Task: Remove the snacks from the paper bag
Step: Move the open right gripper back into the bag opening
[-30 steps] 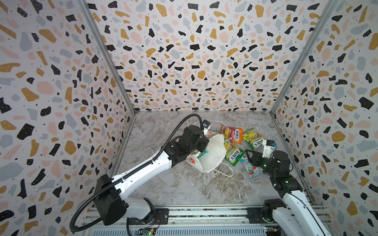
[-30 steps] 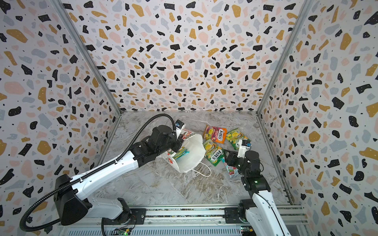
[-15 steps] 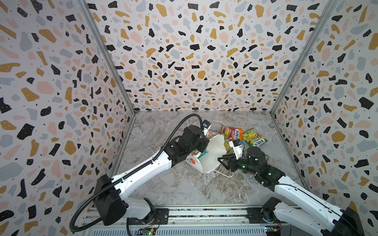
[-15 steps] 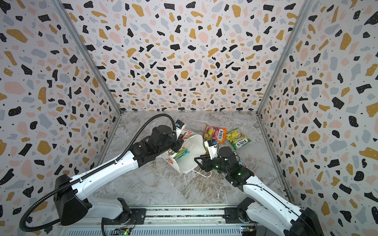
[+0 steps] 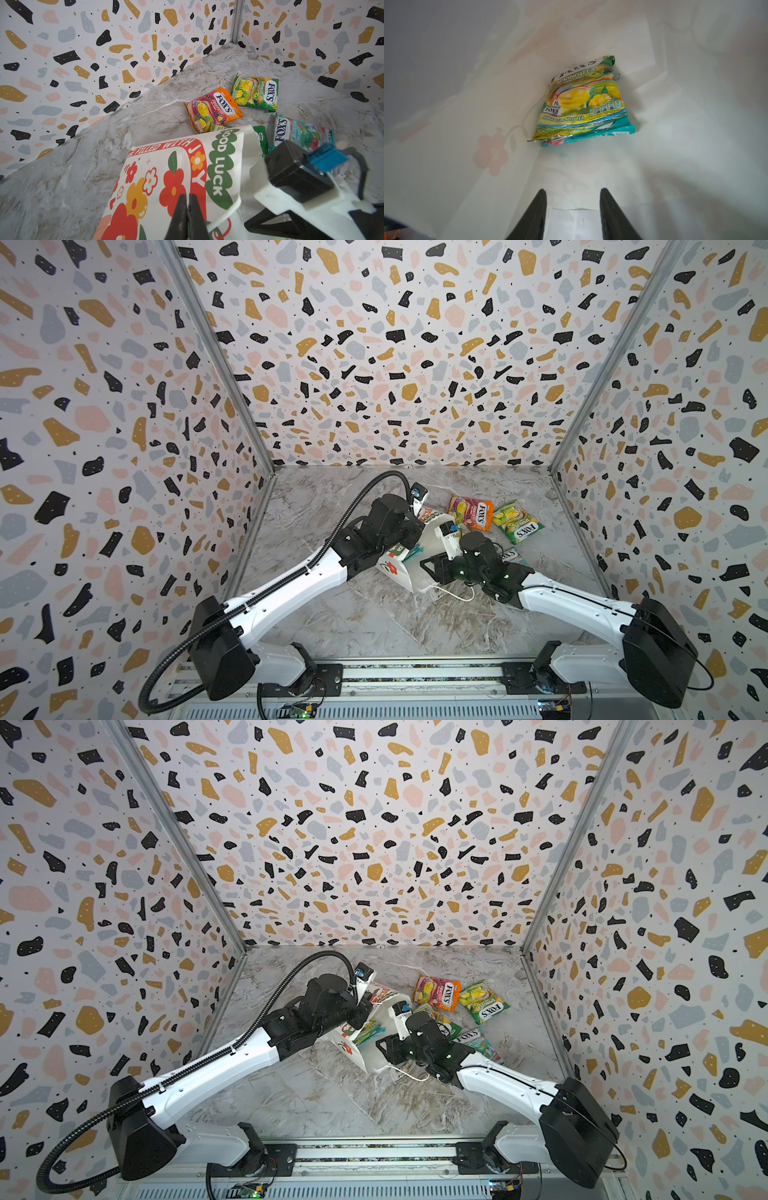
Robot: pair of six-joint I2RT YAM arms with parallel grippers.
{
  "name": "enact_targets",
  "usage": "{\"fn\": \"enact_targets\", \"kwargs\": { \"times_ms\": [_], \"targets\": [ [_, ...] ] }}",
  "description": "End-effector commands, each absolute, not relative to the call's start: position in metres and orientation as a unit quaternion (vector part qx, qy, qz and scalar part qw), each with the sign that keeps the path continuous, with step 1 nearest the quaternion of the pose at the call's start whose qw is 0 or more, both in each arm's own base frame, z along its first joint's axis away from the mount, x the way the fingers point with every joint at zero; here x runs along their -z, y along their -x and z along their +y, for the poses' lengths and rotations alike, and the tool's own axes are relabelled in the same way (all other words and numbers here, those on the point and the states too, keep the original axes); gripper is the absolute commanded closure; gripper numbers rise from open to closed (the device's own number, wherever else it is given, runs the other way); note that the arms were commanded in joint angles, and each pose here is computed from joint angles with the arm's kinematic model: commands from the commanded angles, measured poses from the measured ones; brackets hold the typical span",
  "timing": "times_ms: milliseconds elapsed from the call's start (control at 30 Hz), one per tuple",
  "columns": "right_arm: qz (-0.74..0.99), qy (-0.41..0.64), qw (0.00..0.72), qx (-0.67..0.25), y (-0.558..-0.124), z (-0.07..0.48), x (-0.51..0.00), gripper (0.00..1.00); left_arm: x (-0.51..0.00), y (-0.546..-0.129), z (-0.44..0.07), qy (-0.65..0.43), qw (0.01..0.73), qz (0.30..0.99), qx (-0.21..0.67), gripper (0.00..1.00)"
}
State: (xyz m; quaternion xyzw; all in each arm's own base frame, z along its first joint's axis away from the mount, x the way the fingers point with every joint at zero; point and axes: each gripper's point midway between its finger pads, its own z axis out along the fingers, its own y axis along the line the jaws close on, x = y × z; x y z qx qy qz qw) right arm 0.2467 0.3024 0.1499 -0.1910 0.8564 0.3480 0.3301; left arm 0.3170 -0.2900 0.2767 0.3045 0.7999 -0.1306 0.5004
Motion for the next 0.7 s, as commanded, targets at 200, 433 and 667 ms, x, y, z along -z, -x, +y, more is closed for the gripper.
{"fn": "enact_targets", "kwargs": {
  "times_ms": [200, 433, 667],
  "targets": [
    [0.863, 0.142, 0.345, -0.342, -0.278, 0.320, -0.156, 0.58, -0.298, -0.317, -0.286, -0.294, 0.529, 0.785, 0.136, 1.00],
    [0.867, 0.107, 0.357, -0.331, -0.297, 0.324, -0.149, 0.58, -0.297, -0.316, -0.287, -0.295, 0.529, 0.784, 0.139, 1.00],
    [0.869, 0.093, 0.373, -0.312, -0.312, 0.326, -0.146, 0.57, -0.297, -0.316, -0.289, -0.296, 0.528, 0.783, 0.140, 1.00]
  ]
}}
